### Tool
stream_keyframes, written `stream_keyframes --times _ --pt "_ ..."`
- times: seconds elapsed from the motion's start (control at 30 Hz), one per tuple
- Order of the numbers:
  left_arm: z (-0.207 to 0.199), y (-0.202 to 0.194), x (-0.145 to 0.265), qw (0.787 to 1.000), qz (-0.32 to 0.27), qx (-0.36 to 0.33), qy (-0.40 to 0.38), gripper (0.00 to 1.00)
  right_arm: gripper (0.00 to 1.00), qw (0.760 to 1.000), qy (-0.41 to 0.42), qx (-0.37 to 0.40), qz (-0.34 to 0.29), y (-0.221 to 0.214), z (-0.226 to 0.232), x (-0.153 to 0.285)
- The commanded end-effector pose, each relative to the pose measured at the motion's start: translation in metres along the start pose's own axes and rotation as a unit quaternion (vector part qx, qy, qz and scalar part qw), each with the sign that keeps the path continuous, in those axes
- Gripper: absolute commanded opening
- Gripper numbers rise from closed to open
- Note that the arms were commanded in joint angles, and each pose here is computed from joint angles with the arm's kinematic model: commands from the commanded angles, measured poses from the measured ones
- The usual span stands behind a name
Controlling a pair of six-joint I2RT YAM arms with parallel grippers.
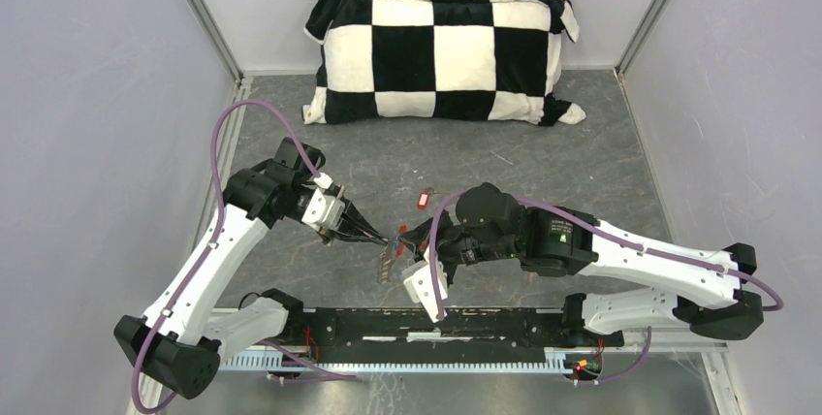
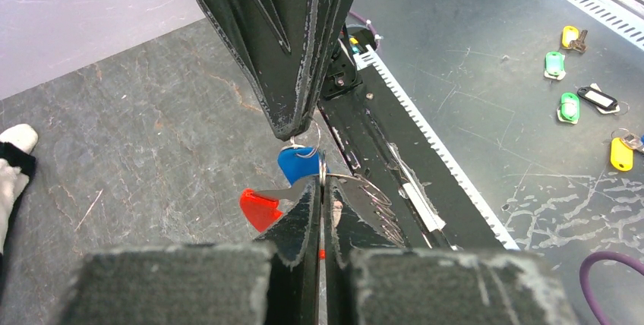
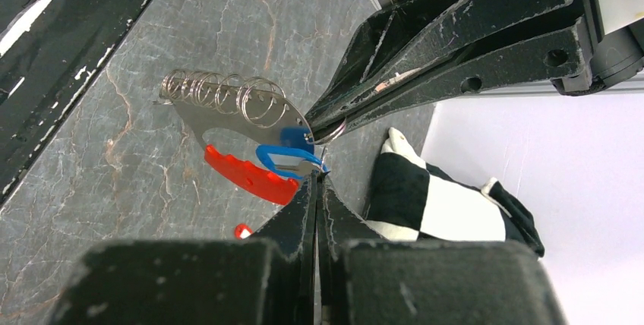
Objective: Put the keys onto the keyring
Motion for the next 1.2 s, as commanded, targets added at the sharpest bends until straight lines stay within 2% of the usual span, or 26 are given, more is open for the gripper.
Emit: stream_keyframes --times 0.0,0.47,1.17 --pt "0.0009 0.0048 -0.0017 1.000 -0.015 0.001 -0.004 0.02 0.00 1.000 -0.011 -0.002 -0.007 0.0043 -0.0021 0.0064" --pt "0.0011 0.0058 -0.0014 1.000 -0.015 0.001 -0.004 0.02 0.00 1.000 -0.006 -0.004 0.005 0.0004 0.0016 0.0048" --pt "0.0014 0.0031 -0.0010 1.000 -0.007 -0.002 -0.001 0.02 0.00 1.000 -0.002 0.002 -0.012 0.0053 0.0001 0.0034"
Point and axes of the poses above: each gripper's point midway between its finger pads, its own x axis back along the fingers, its own z axis along the line the jaws close on, y = z × x, the point moved 7 cm from there along x, back along the fingers
